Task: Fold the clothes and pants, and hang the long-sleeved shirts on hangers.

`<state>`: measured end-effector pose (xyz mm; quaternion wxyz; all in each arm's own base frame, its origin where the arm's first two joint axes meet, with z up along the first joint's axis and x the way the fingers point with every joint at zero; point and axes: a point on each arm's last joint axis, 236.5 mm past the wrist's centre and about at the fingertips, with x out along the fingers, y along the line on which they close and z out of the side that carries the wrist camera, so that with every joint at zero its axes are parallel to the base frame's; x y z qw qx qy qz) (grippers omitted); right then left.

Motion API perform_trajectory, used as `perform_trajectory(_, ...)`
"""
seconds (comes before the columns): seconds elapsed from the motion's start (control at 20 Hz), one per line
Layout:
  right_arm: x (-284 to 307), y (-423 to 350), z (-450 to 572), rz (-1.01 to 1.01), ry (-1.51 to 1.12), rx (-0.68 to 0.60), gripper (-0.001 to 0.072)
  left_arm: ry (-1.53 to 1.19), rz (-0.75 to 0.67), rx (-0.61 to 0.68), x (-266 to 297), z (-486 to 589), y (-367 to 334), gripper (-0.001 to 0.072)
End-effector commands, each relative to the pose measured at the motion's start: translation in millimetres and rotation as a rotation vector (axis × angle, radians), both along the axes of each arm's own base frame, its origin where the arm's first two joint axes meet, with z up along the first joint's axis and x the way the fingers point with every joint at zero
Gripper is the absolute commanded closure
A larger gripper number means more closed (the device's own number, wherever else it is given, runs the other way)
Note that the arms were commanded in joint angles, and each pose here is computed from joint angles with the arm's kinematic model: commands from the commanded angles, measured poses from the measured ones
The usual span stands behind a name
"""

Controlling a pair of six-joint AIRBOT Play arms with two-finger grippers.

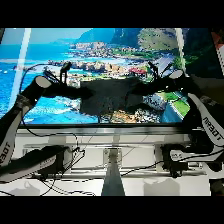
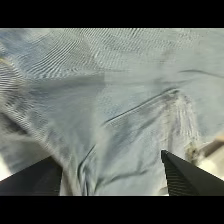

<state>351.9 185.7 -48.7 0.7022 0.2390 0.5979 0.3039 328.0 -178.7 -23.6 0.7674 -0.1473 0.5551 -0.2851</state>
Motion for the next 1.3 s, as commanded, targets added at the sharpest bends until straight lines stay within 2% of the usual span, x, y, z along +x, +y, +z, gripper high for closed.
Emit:
perform_trajectory(0.0,35,-59,50,-0.095,-0.121,-0.18,0.0674,-0.174,-0.006,0.087,39,52,34,0.0023)
perform_trajectory(0.2,32,-210,146,-0.422,-0.234,-0.544,0.0674,-0.417,0.091,0.136,68,147,79,0.0023)
perform_trajectory(0.35,-36,-323,213,-0.836,-0.19,-0.757,0.0673,-0.523,0.138,0.145,61,187,93,0.0023)
perform_trajectory(0.45,-107,-369,238,-1.111,-0.085,-0.828,0.0673,-0.561,0.139,0.144,54,201,92,0.0023)
perform_trajectory(0.65,-228,-409,266,-1.643,0.08,-0.843,0.0656,-0.58,0.14,0.144,51,209,91,0.0023)
perform_trajectory(0.75,-274,-423,283,-1.855,0.081,-0.879,0.0577,-0.58,0.14,0.144,51,209,91,0.0022)
perform_trajectory(0.8,-295,-427,288,-1.937,0.092,-0.896,0.0505,-0.58,0.14,0.144,51,209,91,0.0022)
perform_trajectory(0.85,-311,-430,290,-2.0,0.108,-0.906,0.0352,-0.58,0.14,0.144,51,209,91,0.0022)
perform_trajectory(0.9,-323,-433,289,-2.049,0.136,-0.906,0.0142,-0.58,0.14,0.144,51,209,91,0.0022)
perform_trajectory(0.95,-324,-432,285,-2.067,0.148,-0.879,0.0041,-0.58,0.14,0.143,51,209,91,0.0022)
perform_trajectory(1.0,-312,-431,282,-2.049,0.126,-0.829,0.0042,-0.58,0.14,0.144,51,209,91,0.0022)
perform_trajectory(1.05,-295,-429,277,-1.995,0.096,-0.782,0.0082,-0.58,0.14,0.144,51,208,91,0.0022)
perform_trajectory(1.1,-273,-426,271,-1.925,0.064,-0.729,0.0296,-0.579,0.14,0.144,51,208,91,0.0022)
perform_trajectory(1.15,-248,-418,265,-1.841,0.027,-0.666,0.0566,-0.58,0.14,0.144,51,208,91,0.0022)
perform_trajectory(1.2,-221,-409,263,-1.746,-0.021,-0.611,0.0673,-0.579,0.14,0.144,51,208,91,0.0022)
perform_trajectory(1.25,-193,-397,261,-1.637,-0.074,-0.563,0.0674,-0.579,0.14,0.144,51,208,91,0.0022)
